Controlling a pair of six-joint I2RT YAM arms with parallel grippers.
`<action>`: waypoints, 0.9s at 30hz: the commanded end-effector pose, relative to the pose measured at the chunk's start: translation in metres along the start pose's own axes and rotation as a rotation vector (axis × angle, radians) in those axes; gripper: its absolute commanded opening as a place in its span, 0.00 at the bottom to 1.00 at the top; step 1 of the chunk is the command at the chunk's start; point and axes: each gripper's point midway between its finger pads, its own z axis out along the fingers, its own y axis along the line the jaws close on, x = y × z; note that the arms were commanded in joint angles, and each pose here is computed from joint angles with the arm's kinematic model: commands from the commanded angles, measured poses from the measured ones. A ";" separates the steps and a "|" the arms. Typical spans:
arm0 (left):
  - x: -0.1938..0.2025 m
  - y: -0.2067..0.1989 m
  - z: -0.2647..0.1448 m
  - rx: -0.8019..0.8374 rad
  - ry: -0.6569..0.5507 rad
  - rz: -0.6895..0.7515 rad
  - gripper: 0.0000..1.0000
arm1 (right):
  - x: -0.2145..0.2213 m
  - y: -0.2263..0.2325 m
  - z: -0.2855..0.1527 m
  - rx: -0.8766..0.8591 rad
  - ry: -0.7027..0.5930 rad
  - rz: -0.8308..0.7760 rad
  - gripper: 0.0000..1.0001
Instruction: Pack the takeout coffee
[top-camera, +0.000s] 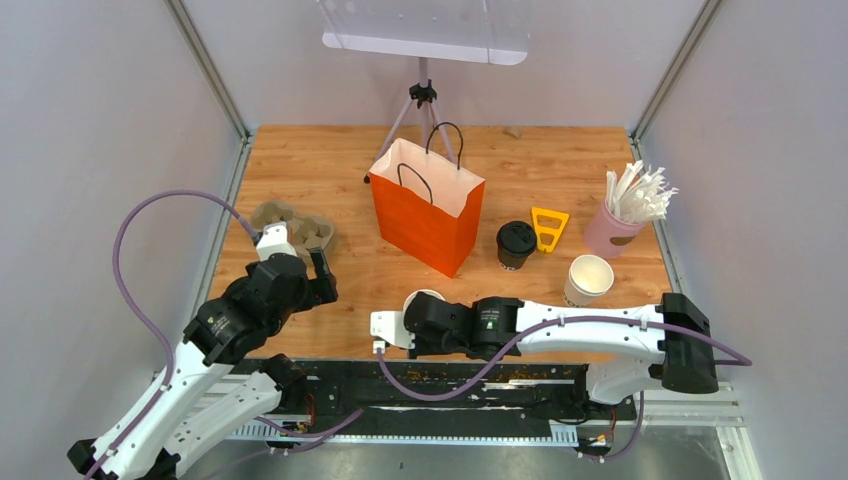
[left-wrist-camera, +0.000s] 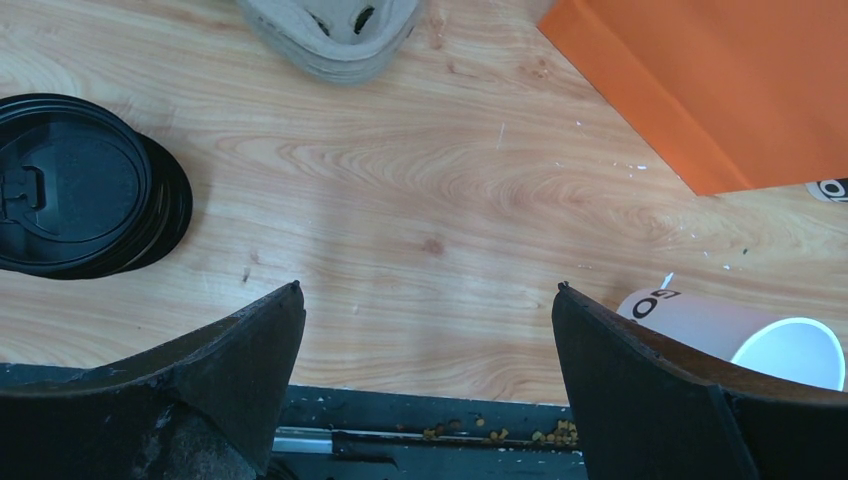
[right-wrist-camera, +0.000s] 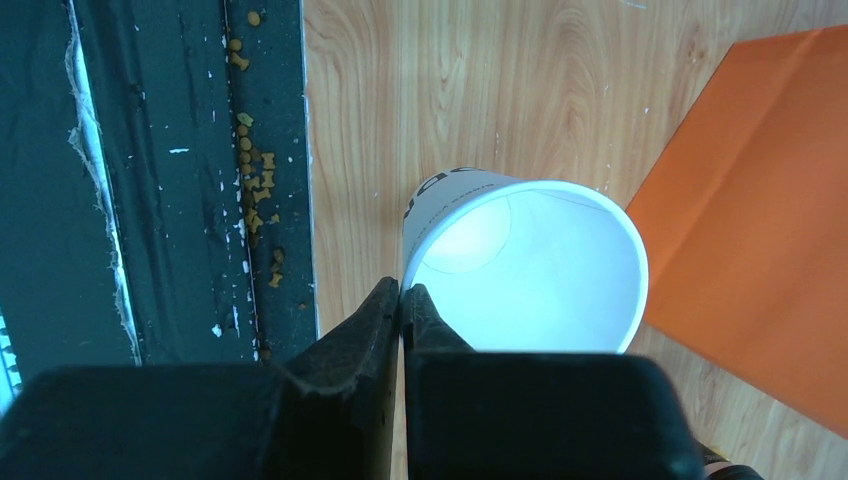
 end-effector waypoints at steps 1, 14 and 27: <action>-0.008 0.002 0.003 -0.027 -0.032 -0.027 1.00 | -0.016 -0.004 0.004 0.015 -0.066 -0.034 0.02; 0.000 -0.001 0.010 -0.016 -0.016 -0.019 1.00 | -0.009 -0.002 0.019 0.011 -0.030 -0.062 0.08; -0.002 0.006 0.017 -0.084 -0.009 -0.017 1.00 | -0.030 -0.013 -0.017 0.034 -0.094 0.013 0.41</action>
